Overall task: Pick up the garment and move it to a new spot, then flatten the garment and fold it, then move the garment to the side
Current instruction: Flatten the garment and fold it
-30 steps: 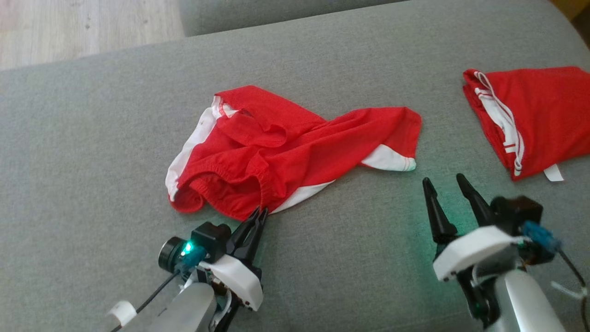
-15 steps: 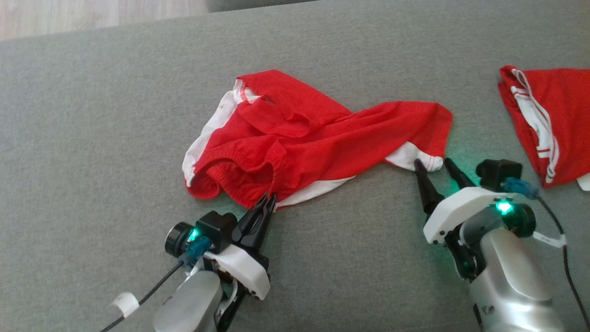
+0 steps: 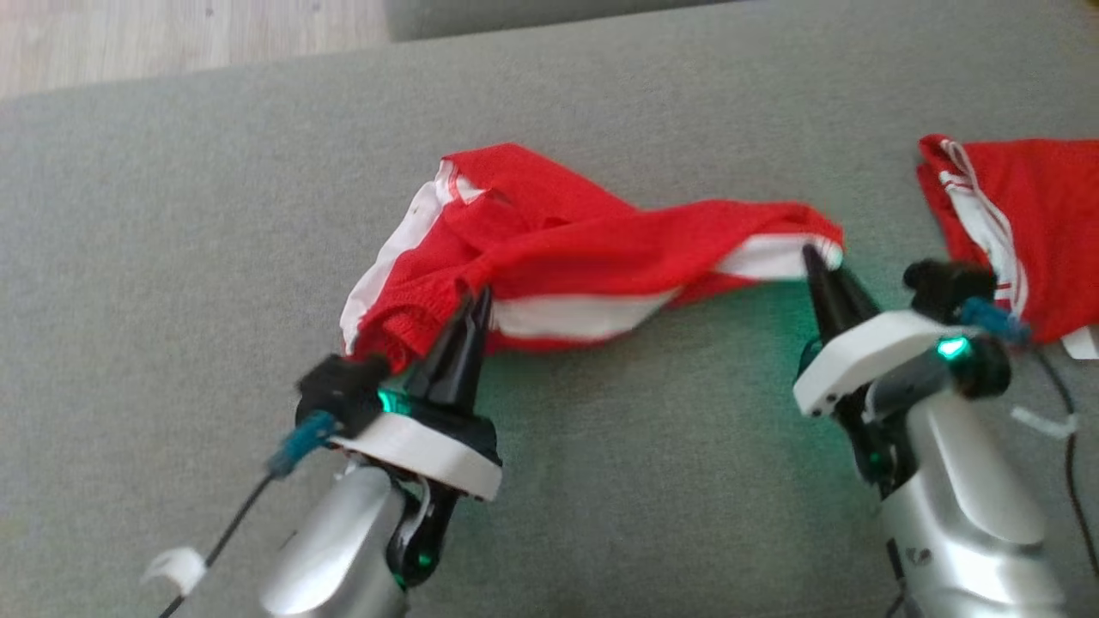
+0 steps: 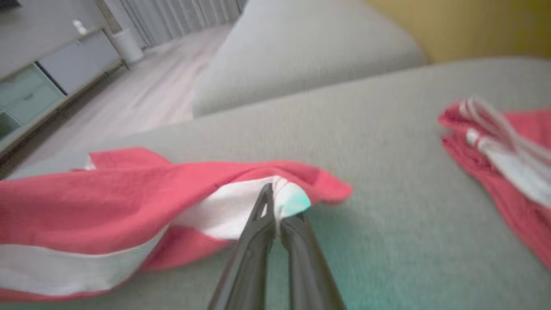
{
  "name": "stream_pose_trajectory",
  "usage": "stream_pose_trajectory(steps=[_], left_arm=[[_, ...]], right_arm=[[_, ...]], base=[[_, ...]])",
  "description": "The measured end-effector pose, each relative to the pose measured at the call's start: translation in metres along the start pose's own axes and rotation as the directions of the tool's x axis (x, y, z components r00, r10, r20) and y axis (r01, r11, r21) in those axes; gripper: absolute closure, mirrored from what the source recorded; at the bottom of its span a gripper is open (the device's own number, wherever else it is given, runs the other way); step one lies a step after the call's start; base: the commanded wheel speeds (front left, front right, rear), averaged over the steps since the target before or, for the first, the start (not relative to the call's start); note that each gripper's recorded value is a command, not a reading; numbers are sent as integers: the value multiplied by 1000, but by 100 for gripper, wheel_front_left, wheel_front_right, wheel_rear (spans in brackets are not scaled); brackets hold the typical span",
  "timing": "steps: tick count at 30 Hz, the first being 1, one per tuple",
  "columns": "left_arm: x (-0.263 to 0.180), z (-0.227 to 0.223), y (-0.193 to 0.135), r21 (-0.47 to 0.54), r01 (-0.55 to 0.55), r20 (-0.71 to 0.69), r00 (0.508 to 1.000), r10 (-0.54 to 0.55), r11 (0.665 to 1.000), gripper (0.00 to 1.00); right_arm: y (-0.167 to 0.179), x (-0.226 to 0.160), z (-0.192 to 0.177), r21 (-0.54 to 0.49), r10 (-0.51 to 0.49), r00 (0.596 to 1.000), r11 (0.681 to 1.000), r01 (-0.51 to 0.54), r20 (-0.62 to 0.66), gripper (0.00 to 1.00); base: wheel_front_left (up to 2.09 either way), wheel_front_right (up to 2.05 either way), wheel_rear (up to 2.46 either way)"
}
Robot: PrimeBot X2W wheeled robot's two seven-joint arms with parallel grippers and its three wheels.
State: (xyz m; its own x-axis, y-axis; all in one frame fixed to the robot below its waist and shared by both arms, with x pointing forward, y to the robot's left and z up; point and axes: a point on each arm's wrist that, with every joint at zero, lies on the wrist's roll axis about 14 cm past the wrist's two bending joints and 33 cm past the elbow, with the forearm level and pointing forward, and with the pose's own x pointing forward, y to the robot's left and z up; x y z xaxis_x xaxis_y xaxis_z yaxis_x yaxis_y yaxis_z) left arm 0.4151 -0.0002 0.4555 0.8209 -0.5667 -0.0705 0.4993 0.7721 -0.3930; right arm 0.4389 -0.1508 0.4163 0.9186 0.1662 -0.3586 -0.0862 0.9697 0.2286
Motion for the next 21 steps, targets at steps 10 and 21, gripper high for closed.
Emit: stream_pose_trajectory(steps=[10, 21], left_arm=[[-26, 78, -30, -224, 115, 221, 973, -64, 968, 100], [6, 154, -10, -320, 186, 205, 971, -124, 929, 100]], right_arm=[[-3, -64, 115, -137, 12, 967, 990, 24, 256, 100], [23, -52, 210, -291, 143, 909, 956, -26, 391, 100]], base=[[0, 0, 0], [0, 0, 0]])
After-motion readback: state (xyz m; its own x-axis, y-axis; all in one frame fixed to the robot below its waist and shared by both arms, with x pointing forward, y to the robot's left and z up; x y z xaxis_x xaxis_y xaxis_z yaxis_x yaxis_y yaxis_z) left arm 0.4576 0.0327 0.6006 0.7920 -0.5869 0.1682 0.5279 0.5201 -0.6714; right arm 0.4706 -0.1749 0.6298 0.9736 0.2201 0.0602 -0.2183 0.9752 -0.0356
